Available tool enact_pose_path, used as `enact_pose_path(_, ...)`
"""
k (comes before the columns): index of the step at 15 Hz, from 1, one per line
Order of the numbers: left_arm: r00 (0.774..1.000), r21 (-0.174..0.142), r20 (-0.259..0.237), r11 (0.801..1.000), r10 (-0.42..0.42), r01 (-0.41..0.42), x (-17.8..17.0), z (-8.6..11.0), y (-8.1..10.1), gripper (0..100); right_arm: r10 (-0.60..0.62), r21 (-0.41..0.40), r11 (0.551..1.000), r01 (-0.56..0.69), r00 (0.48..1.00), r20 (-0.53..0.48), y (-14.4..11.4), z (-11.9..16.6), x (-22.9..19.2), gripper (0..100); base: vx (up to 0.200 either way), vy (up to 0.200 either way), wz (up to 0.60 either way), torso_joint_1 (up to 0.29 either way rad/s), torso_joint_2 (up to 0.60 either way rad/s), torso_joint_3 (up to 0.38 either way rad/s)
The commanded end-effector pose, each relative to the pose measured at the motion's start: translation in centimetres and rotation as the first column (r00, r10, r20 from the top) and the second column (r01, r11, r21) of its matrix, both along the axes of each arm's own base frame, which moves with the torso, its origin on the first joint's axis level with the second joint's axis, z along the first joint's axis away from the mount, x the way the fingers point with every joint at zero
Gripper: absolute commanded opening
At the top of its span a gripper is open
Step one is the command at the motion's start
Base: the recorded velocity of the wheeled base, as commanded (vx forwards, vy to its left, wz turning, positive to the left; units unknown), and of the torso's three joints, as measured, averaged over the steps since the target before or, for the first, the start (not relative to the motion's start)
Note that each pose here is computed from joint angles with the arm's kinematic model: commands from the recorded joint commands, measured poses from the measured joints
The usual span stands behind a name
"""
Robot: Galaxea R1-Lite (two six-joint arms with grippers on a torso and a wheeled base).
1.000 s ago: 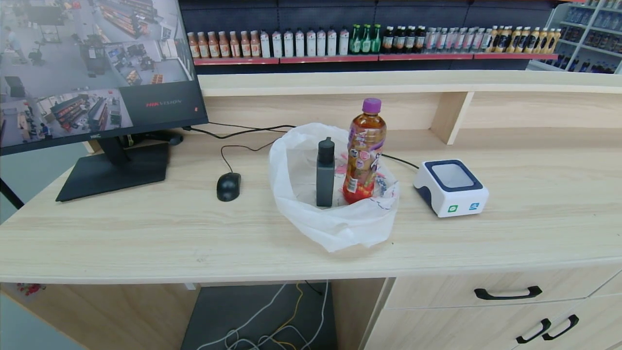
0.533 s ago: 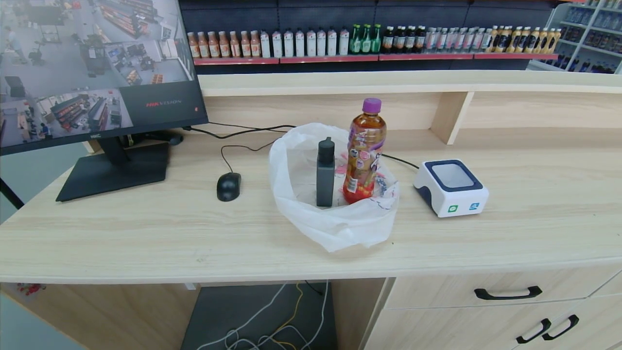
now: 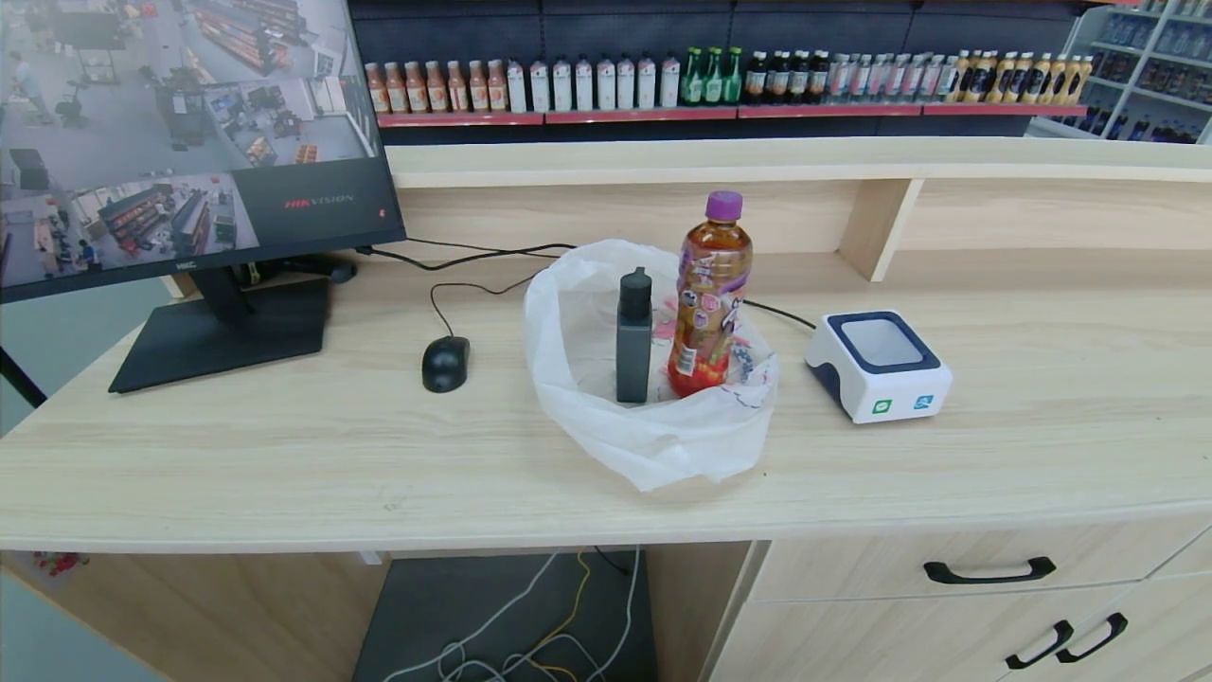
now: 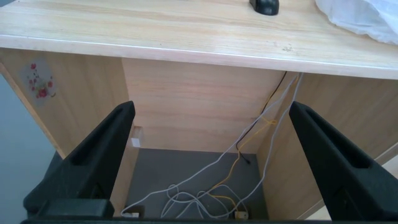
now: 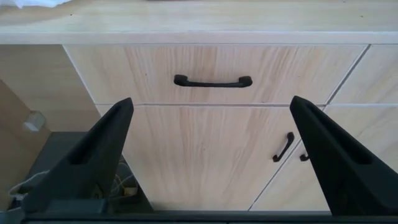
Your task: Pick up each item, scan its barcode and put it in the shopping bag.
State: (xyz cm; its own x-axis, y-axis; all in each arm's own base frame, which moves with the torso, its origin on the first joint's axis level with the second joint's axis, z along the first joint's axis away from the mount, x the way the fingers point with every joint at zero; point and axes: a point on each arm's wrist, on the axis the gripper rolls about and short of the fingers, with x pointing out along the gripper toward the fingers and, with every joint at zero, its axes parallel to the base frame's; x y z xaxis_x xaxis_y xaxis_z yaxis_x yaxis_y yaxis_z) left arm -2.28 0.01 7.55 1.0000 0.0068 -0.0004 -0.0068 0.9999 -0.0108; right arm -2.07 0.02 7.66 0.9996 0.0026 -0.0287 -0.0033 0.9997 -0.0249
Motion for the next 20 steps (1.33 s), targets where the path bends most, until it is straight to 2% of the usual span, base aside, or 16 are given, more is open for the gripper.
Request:
enact_pose_path(1, 1.000, 0.000, 0.000, 1.000, 0.001, -0.001, 0.00, 0.00, 0.00, 100, 0.002, 0.007, 1.000, -0.002, 1.000, 0.026, 0.00, -0.12, -0.19, 100, 0.000, 0.000, 0.00, 0.000, 0.00, 0.000)
enact_pose_path(3, 1.000, 0.000, 0.000, 1.000, 0.001, -0.001, 0.00, 0.00, 0.00, 100, 0.002, 0.017, 1.000, -0.002, 1.000, 0.026, 0.00, -0.12, -0.19, 100, 0.000, 0.000, 0.00, 0.000, 0.00, 0.000)
enact_pose_path(6, 1.000, 0.000, 0.000, 1.000, 0.001, -0.001, 0.00, 0.00, 0.00, 100, 0.003, 0.017, 1.000, -0.004, 1.000, 0.026, 0.00, -0.12, -0.19, 100, -0.200, 0.000, 0.00, 0.004, 0.00, 0.002)
enact_pose_path(20, 1.000, 0.000, 0.000, 1.000, 0.001, -0.001, 0.00, 0.00, 0.00, 100, 0.002, 0.017, 1.000, -0.002, 1.000, 0.026, 0.00, -0.12, -0.19, 100, 0.000, 0.000, 0.00, 0.000, 0.00, 0.000)
